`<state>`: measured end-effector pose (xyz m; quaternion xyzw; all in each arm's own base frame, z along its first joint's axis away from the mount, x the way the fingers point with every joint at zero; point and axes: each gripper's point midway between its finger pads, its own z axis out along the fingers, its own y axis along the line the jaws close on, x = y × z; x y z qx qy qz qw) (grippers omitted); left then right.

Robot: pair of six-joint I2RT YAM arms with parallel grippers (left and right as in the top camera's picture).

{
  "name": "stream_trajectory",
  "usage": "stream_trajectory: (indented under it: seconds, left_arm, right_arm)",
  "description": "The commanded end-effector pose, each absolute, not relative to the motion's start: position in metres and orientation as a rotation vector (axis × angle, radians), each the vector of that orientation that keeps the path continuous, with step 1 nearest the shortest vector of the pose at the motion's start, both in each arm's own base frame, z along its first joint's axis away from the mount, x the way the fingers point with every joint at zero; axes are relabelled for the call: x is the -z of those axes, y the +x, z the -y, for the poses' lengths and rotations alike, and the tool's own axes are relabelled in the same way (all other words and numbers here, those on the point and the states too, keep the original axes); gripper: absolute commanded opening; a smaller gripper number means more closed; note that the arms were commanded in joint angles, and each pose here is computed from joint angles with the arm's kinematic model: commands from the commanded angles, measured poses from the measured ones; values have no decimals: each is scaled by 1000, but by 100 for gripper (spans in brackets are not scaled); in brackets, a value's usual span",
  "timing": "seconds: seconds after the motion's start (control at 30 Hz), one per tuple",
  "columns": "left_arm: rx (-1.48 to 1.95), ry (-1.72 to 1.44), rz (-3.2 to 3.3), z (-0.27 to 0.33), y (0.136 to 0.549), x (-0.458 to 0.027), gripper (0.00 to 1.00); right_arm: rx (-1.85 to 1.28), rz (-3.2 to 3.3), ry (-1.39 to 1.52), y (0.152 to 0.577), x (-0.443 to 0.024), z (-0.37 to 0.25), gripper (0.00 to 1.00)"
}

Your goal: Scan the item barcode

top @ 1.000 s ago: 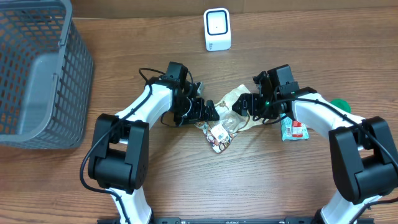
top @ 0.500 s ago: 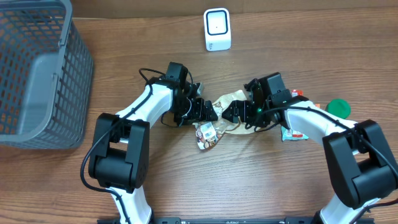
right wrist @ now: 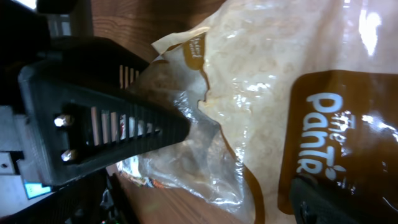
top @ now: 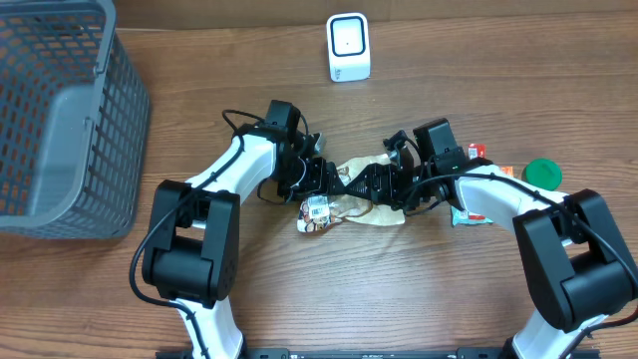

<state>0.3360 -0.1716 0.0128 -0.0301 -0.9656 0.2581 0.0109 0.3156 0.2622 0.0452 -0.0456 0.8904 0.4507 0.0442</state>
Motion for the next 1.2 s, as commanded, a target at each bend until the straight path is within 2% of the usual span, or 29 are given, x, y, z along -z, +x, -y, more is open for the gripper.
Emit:
stream_trajectory:
  seconds: [0.0, 0.17, 0.27, 0.67, 0.9, 1.17]
  left_arm:
    - [-825, -67, 2888, 177, 312, 14, 60]
    - [-985, -30, 2843, 183, 322, -3, 35]
    - [-1075, -20, 2815, 181, 328, -15, 25]
    - [-1191, -2, 2785, 152, 340, -40, 22]
    - [-1219, -39, 2787, 140, 348, -63, 22]
    - [-1323, -119, 2751, 145, 353, -97, 24]
  right_arm:
    - [-1494, -2710, -199, 302, -52, -274, 99]
    - [-1494, -2709, -200, 302, -52, -274, 100]
    - [-1489, -2687, -253, 302, -52, -274, 100]
    - [-1395, -2669, -419, 306, -78, -271, 100]
    - [-1327, -2645, -336, 337, -108, -254, 100]
    - [-1304, -2696, -154, 350, -102, -214, 100]
